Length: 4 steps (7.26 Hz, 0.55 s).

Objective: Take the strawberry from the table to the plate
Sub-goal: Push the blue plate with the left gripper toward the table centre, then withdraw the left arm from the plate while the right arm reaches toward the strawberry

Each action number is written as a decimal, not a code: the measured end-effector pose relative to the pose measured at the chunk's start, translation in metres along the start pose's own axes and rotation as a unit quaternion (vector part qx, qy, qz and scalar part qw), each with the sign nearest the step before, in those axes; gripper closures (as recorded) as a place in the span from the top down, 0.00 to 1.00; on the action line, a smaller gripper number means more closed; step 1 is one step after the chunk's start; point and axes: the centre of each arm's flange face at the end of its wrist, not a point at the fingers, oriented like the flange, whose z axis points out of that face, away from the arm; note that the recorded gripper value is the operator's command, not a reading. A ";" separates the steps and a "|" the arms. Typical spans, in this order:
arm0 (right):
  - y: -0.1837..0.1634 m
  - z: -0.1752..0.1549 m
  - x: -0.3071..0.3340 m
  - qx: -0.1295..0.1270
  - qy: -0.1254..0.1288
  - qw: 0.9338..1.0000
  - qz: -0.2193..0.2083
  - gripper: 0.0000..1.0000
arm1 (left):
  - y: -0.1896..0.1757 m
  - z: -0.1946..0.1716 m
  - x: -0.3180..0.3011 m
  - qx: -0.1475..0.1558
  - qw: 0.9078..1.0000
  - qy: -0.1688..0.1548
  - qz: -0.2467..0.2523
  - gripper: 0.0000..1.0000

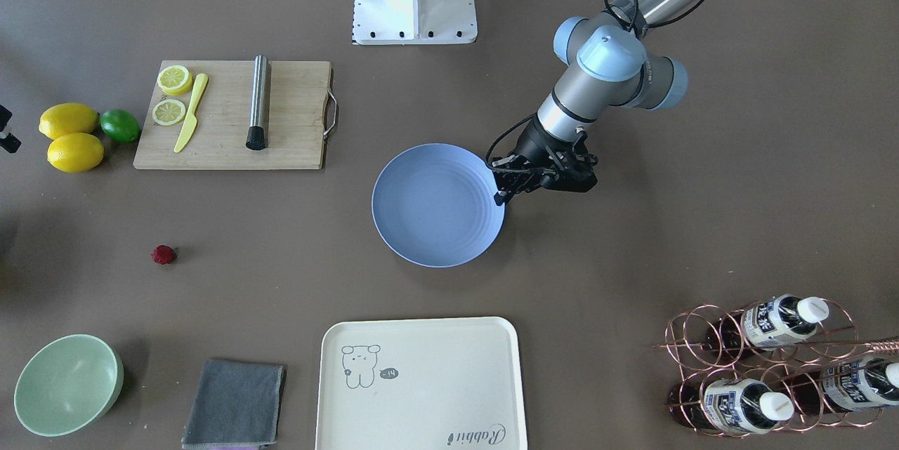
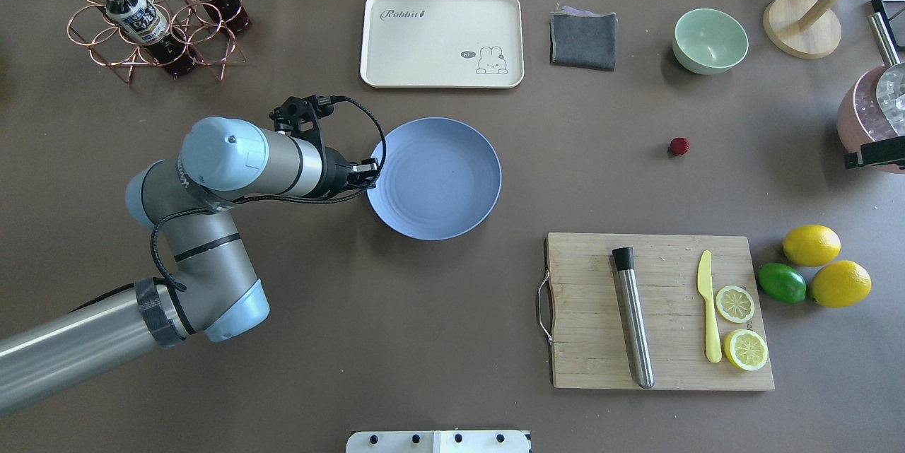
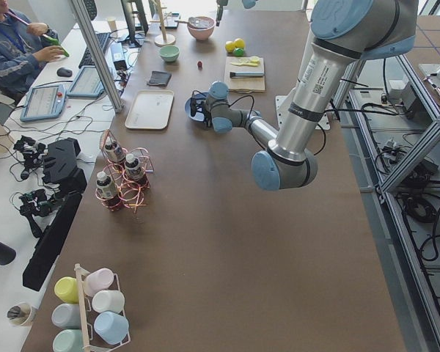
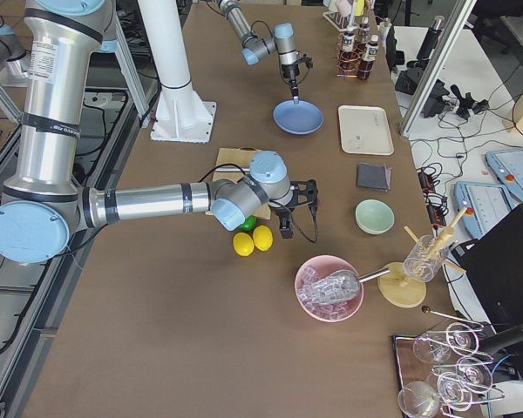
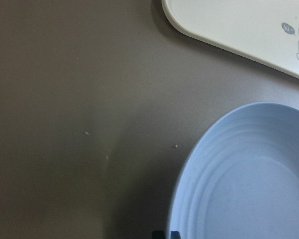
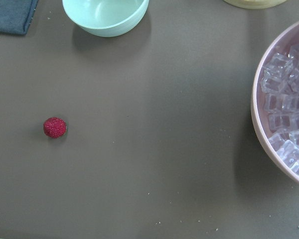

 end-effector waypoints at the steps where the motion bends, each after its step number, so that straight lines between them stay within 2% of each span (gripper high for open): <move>1: 0.000 0.000 0.000 0.000 0.000 1.000 0.000 0.98 | 0.009 0.004 0.009 0.002 1.000 -0.002 0.003 0.16; 2: 0.000 0.001 0.000 0.000 0.000 1.000 0.000 0.99 | 0.012 0.005 0.013 0.003 1.000 -0.002 0.005 0.97; 4: 0.000 0.001 0.000 -0.001 0.000 1.000 -0.001 0.99 | 0.013 0.005 0.013 0.006 1.000 -0.002 0.010 0.98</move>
